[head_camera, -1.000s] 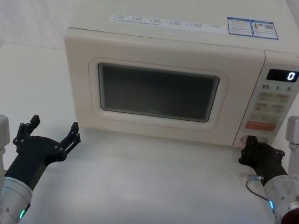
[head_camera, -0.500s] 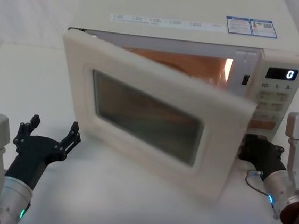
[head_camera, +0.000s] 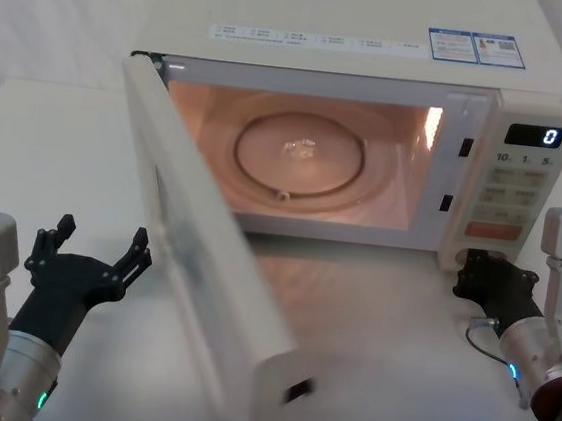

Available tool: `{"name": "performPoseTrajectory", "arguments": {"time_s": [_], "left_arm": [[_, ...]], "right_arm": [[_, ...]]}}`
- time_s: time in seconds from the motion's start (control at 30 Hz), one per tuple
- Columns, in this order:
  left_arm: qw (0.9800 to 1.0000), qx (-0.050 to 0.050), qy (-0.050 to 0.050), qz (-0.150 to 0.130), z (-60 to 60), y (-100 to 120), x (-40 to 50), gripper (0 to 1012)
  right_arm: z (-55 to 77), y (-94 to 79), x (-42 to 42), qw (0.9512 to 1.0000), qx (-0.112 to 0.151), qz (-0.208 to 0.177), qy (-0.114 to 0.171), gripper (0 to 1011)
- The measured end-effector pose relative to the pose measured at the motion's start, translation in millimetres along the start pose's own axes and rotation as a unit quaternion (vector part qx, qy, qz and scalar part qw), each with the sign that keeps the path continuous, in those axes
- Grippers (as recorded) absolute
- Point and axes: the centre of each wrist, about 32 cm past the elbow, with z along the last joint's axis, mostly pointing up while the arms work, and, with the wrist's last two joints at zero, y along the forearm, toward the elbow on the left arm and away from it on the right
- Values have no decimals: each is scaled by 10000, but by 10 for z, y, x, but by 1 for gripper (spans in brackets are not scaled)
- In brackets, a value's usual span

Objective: Press the button to open the microwave door with one hand; close the microwave door with the other hand.

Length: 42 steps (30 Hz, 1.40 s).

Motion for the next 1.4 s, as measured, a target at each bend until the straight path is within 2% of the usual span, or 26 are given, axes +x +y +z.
{"name": "performPoseTrajectory", "arguments": {"time_s": [0.47,1.07,1.27,1.4], "left_arm": [[10000,0,0,1,0,0,1,1001],[10000,0,0,0,0,0,0,1001],[10000,0,0,0,0,0,0,1001],[10000,0,0,0,0,0,0,1001]], "right_arm": [[-23,-32,43,10000,15,-16,-4,0],[-63,-70,53,10000,12,4,21,0],[-79,-114,-4,10000,-8,72,22,0],[-70,-164,-80,9999,-8,132,-9,0]]}}
